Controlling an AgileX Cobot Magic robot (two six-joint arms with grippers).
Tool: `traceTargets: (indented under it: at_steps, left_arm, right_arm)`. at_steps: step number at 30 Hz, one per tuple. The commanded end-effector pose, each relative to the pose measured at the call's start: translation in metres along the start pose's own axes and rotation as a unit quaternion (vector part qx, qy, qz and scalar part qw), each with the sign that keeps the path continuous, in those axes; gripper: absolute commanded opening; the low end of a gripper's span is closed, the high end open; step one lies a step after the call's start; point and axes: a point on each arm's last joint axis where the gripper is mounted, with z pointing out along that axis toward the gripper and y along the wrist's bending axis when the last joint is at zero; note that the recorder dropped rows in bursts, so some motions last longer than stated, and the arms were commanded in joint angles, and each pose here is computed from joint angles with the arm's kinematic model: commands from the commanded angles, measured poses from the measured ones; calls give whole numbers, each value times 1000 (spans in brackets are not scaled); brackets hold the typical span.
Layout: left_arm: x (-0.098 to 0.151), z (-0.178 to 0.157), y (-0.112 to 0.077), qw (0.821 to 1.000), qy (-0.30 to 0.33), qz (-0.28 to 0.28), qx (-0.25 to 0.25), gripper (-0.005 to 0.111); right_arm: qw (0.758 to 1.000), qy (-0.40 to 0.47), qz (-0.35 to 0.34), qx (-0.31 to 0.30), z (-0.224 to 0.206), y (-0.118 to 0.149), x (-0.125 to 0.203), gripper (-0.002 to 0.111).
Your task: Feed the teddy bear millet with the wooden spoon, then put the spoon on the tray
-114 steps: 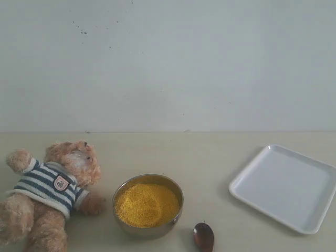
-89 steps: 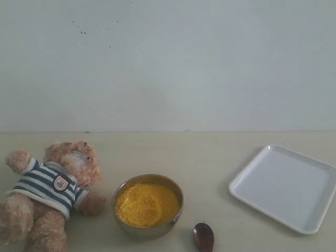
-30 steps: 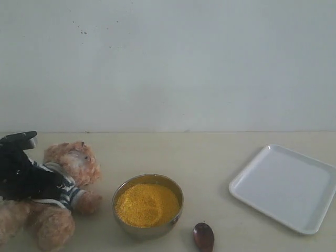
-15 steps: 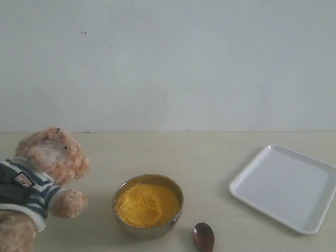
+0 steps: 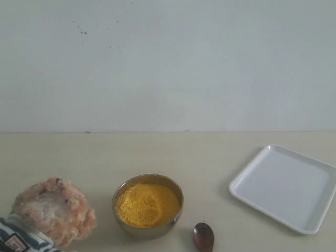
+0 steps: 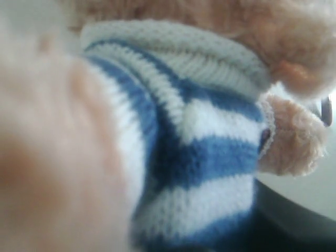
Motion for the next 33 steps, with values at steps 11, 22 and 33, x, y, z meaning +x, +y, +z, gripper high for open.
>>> traceTargets:
  at_steps: [11, 22, 33]
  left_arm:
    - [2, -1, -5, 1000, 3, -5, 25, 6]
    - [1, -1, -5, 1000, -3, -11, 27, 6]
    - [1, -1, -5, 1000, -3, -11, 27, 6]
  right_arm:
    - [1000, -8, -4, 4, -1, 0, -2, 0]
    - [1000, -9, -11, -3, -1, 0, -2, 0]
    - [940, -110, 313, -77, -4, 7, -24, 0]
